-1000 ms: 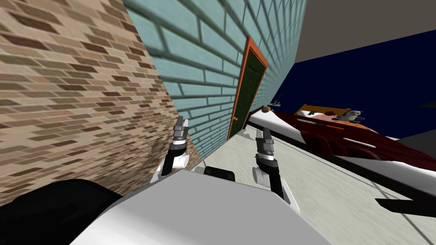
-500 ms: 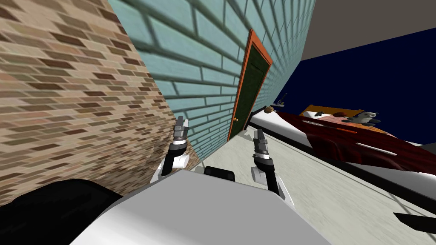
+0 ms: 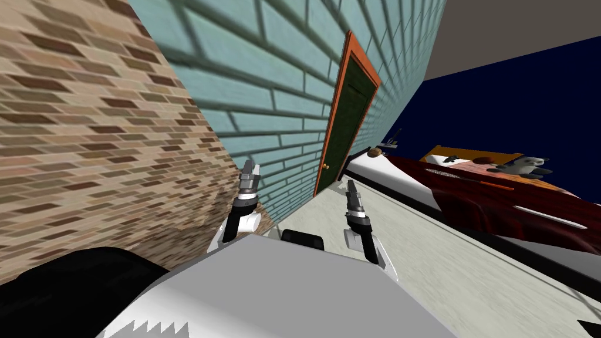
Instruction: Pull the door open
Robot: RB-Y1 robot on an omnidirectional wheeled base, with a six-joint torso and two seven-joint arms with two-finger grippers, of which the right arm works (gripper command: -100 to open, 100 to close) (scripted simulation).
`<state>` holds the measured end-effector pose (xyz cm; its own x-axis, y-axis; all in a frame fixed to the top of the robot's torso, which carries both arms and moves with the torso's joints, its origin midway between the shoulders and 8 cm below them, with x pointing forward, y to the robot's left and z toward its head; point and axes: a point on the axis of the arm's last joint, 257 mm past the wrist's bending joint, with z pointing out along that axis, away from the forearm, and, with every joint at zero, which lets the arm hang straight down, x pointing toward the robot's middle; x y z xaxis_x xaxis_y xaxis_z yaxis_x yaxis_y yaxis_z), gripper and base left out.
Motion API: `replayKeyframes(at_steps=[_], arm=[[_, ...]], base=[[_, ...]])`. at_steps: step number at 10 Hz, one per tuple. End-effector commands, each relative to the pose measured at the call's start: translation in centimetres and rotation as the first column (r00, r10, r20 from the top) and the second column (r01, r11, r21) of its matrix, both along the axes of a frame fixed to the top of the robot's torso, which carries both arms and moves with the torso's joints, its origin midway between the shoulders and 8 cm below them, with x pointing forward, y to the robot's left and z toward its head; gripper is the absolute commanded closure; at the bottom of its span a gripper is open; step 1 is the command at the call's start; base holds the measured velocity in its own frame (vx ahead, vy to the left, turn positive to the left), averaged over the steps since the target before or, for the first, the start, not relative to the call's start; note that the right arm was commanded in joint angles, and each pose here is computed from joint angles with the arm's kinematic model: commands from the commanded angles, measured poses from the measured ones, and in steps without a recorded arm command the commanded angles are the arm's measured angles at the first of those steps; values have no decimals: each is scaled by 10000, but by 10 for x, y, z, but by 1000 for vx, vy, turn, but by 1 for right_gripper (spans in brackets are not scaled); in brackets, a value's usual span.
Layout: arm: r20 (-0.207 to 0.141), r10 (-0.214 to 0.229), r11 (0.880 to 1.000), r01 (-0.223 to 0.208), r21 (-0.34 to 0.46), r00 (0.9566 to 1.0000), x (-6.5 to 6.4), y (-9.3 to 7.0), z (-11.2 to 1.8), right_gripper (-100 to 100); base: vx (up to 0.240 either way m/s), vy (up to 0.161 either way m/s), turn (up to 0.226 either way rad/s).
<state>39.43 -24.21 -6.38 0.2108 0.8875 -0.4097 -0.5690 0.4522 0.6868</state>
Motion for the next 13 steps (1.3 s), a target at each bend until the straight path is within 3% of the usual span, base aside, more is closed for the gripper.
replayKeyframes(at_steps=[1,7,13], arm=[[-135,-92,9995,88,-295,9999,5,2,-11,-100],[-631,-419,9892,325,-1430,9971,24,9,-52,-100],[-1078,-766,9620,451,-2693,9912,40,16,-96,-100]], base=[[83,-59,57],[90,-74,65],[91,-78,69]])
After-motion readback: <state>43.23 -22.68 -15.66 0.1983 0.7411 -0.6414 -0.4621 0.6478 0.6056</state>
